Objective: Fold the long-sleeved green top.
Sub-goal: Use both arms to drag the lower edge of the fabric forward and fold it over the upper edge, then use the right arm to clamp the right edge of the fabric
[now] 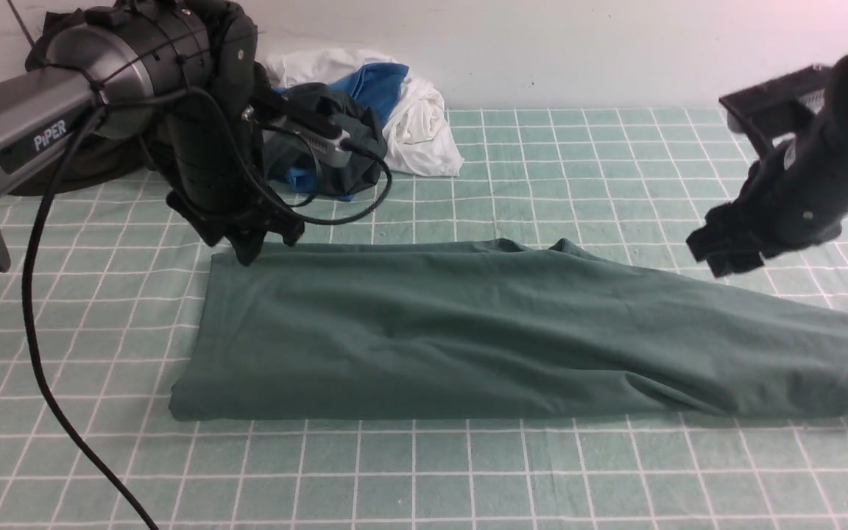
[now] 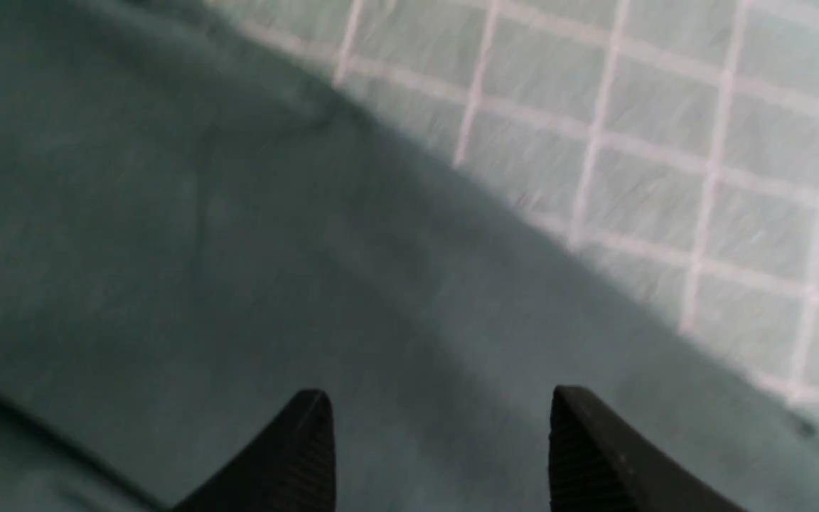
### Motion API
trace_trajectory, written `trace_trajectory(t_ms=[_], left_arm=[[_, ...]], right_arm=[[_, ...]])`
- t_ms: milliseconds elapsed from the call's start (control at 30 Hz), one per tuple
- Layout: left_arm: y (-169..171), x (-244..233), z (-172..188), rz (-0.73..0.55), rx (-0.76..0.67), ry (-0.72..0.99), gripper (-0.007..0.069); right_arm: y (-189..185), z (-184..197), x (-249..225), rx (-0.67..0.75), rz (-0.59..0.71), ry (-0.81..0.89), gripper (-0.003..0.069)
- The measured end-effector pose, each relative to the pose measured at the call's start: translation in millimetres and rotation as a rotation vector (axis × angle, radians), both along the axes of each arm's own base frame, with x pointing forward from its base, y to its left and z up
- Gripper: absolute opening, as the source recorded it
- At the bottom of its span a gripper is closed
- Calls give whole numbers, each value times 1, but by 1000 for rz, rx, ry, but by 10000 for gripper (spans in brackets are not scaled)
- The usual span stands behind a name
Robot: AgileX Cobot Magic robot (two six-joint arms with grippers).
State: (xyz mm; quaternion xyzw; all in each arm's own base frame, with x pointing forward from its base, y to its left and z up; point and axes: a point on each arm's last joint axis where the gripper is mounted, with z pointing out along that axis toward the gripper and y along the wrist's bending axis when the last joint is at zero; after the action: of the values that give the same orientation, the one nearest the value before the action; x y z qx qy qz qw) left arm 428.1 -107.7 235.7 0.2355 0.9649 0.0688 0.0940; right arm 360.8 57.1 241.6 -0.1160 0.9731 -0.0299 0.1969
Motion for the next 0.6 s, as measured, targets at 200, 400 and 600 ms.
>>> trace_trajectory(t_ms=[200, 400, 600], left_arm=[[-14, -35, -49, -54, -52, 226, 25], [-6, -60, -76, -46, -32, 285, -4], [-4, -64, -76, -35, -26, 251, -4]], right_arm=[[-8, -49, -28, -25, -3, 109, 388], [-55, -55, -9, -78, -161, -37, 388], [-118, -32, 16, -103, -397, -63, 388]])
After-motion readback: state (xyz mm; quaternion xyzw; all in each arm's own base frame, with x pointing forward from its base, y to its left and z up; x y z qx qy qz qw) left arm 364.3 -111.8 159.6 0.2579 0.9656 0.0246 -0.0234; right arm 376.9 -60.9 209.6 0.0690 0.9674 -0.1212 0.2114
